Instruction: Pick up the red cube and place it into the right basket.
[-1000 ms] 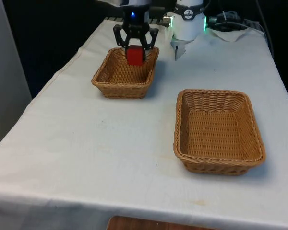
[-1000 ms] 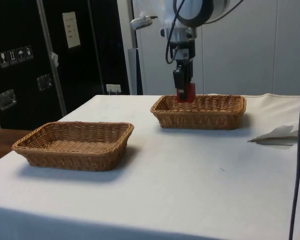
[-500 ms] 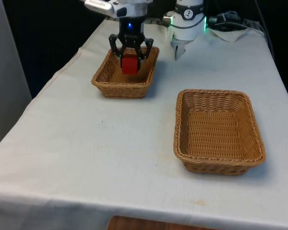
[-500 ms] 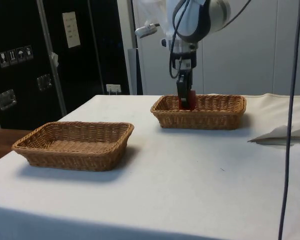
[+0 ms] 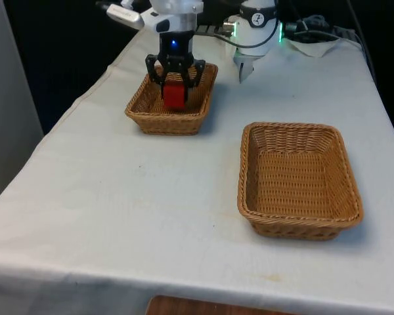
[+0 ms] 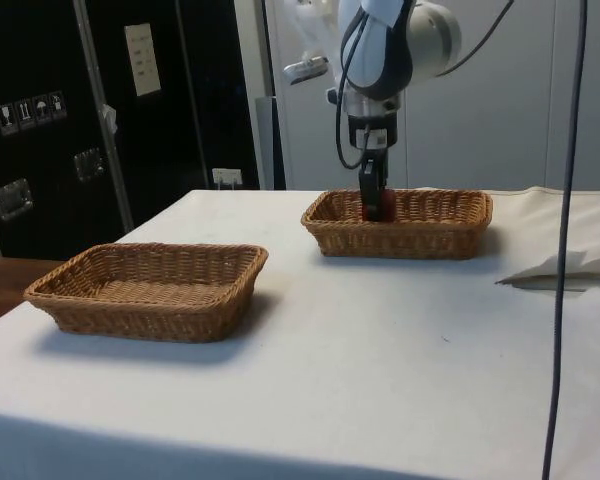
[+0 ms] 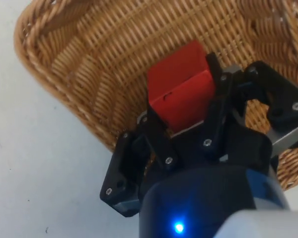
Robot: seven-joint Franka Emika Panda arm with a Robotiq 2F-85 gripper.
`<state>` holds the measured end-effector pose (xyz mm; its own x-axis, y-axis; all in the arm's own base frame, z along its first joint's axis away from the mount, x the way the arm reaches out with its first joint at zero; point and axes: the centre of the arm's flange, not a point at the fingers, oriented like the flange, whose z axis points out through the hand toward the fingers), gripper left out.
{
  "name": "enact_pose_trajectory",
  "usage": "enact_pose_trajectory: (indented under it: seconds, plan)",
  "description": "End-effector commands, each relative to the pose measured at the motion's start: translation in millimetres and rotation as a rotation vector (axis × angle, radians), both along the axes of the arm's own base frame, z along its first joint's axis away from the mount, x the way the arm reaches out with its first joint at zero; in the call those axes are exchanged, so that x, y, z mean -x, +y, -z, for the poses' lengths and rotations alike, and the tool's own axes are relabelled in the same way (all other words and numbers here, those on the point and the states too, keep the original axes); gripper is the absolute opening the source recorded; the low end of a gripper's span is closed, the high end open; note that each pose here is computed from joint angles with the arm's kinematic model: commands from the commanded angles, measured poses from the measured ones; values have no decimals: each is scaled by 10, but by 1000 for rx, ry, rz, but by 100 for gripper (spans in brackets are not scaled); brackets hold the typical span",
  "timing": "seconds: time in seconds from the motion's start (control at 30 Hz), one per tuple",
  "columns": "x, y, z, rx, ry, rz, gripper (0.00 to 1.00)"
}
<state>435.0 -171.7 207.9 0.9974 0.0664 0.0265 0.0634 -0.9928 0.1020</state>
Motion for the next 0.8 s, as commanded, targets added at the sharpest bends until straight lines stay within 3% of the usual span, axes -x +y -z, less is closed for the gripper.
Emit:
enact_pose_trajectory:
  seconds: [0.0,0.03,0.13,0.17,0.2,0.33,0.5,0.53,0.77]
  plan:
    - [5,-15,-35,-13,-9,-3,5]
    - [10,-34,-36,-12,-7,-1,24]
    - [8,-48,-42,-12,-8,0,53]
    - [9,-57,-15,2,-2,3,62]
    - [12,-56,-41,-12,-7,1,62]
    - [12,-66,-44,-12,-7,3,100]
    - [13,-84,-20,2,-2,7,100]
    - [12,-74,-47,-12,-7,4,100]
    - [-62,-162,-181,-8,-21,4,100]
